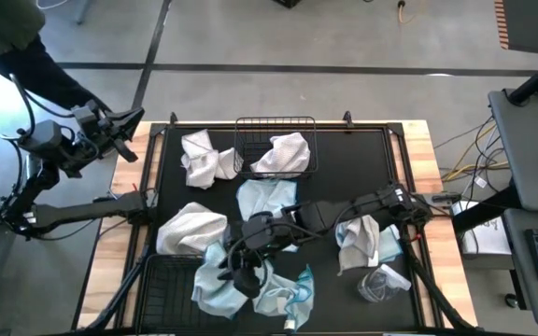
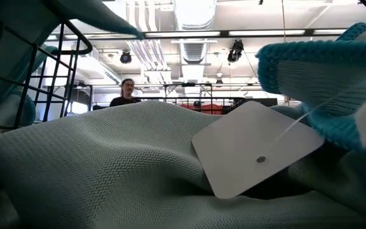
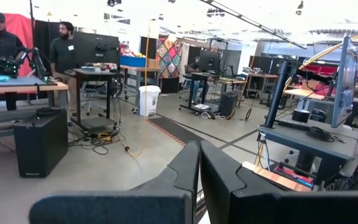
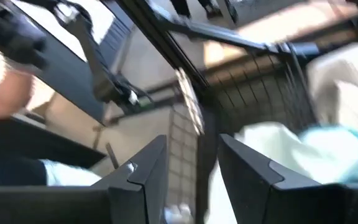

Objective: Sort microfiber towel by color & place in baskets
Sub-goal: Put the top left blue microfiber cloth into the bottom wire basket

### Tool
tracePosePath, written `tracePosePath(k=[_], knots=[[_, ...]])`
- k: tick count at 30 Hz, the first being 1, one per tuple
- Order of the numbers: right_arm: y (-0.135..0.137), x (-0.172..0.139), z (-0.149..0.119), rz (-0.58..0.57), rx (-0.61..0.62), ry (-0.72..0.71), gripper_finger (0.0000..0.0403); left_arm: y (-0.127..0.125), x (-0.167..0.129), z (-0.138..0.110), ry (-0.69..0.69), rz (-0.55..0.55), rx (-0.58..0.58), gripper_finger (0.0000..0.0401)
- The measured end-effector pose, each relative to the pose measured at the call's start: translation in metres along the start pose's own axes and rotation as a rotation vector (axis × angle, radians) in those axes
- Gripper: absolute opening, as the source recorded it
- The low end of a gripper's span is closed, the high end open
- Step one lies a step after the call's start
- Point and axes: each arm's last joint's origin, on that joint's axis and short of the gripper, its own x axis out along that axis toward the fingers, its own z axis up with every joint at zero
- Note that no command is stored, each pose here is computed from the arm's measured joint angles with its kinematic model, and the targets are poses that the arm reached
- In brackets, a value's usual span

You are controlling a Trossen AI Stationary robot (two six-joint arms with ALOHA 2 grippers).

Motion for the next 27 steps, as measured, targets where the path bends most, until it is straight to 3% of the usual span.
tracePosePath(k=[8,19,27], knots=[[-0.011,-0.025,-0.005,-0.131,0.079,0.145,0.0111,-0.003,0.0,0.0,0.008,-0.101,-0.011,0.0],[-0.014,-0.085,-0.003,-0.406,0.053,0.194,0.0102,-0.003,0.0,0.0,0.006,-0.105,-0.017,0.0],[-0.028,-0.103,-0.008,-0.569,0.034,0.286,0.0102,-0.003,0.0,0.0,0.007,-0.105,-0.017,0.0]])
